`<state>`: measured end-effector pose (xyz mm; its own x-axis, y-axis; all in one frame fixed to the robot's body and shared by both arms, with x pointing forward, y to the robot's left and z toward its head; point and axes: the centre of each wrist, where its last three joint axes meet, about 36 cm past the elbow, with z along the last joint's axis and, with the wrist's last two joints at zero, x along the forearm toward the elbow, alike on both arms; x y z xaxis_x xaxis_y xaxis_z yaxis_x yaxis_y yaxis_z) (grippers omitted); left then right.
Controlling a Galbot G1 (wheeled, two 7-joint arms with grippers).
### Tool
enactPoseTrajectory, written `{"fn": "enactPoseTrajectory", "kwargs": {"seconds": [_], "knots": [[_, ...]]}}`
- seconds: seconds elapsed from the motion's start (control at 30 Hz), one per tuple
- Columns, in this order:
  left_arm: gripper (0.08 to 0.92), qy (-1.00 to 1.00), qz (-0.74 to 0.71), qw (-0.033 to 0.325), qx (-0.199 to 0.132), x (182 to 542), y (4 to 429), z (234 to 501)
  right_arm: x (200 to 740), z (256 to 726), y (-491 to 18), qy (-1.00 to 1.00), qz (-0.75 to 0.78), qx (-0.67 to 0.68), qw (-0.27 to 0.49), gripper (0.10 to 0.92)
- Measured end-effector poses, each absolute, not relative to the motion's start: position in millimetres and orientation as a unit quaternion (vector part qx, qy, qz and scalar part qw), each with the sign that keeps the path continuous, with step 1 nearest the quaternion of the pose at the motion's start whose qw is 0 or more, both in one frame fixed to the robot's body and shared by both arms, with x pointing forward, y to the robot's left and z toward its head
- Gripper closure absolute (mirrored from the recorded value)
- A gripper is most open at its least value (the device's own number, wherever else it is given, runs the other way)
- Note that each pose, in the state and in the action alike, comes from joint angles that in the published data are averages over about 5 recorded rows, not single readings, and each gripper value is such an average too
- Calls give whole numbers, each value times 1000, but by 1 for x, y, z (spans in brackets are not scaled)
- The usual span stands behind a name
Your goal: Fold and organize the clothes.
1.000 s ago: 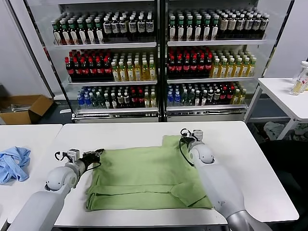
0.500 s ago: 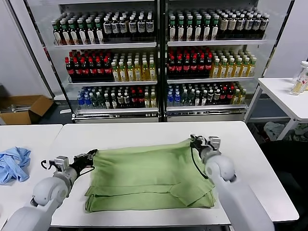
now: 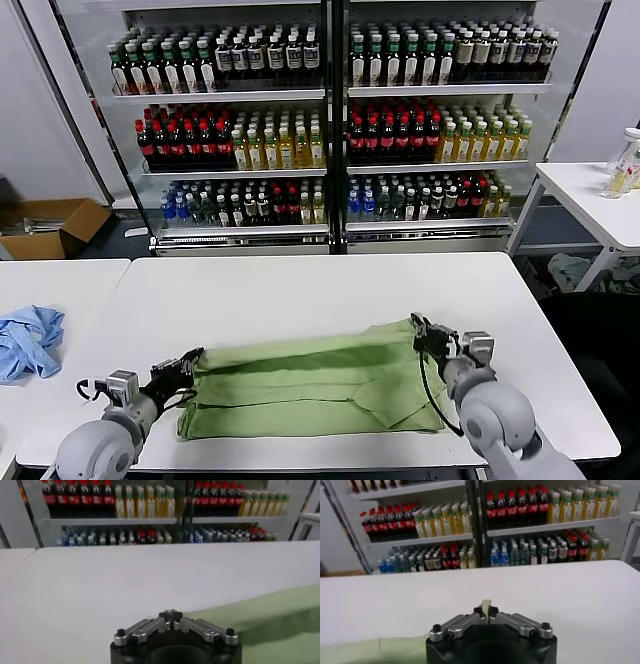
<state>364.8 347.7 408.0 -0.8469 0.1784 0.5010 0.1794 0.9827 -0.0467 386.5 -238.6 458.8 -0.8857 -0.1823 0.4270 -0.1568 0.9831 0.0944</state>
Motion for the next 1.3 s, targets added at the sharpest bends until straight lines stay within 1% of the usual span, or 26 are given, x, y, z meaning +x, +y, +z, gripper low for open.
{"fn": "enactPoseTrajectory", "kwargs": {"seconds": [0.27, 0.33, 0.4, 0.57, 0.77, 0.9, 1.0, 1.17, 1.23, 1.3], "knots": [[911, -949, -15, 298, -101, 349, 350, 412, 360, 442, -235, -964, -14, 88, 250, 901], [898, -947, -19, 305, -103, 346, 348, 412, 356, 439, -235, -963, -11, 88, 256, 898], [859, -945, -24, 308, -104, 345, 347, 413, 352, 438, -235, -962, -8, 88, 259, 876], [724, -948, -32, 302, -99, 344, 343, 421, 344, 442, -237, -964, 2, 82, 254, 741], [551, -957, -35, 279, -78, 344, 337, 436, 332, 455, -236, -968, 10, 74, 240, 567], [447, -960, -31, 271, -63, 338, 328, 443, 321, 464, -232, -970, 12, 76, 229, 455], [360, -960, -27, 273, -50, 332, 319, 443, 312, 472, -229, -972, 14, 78, 220, 377], [223, -958, -17, 287, -22, 320, 304, 435, 300, 485, -226, -975, 18, 79, 205, 246], [195, -956, -11, 292, -10, 316, 298, 431, 297, 488, -225, -976, 19, 79, 202, 214], [180, -955, -5, 296, 1, 314, 292, 427, 294, 489, -224, -977, 20, 78, 200, 204]]}}
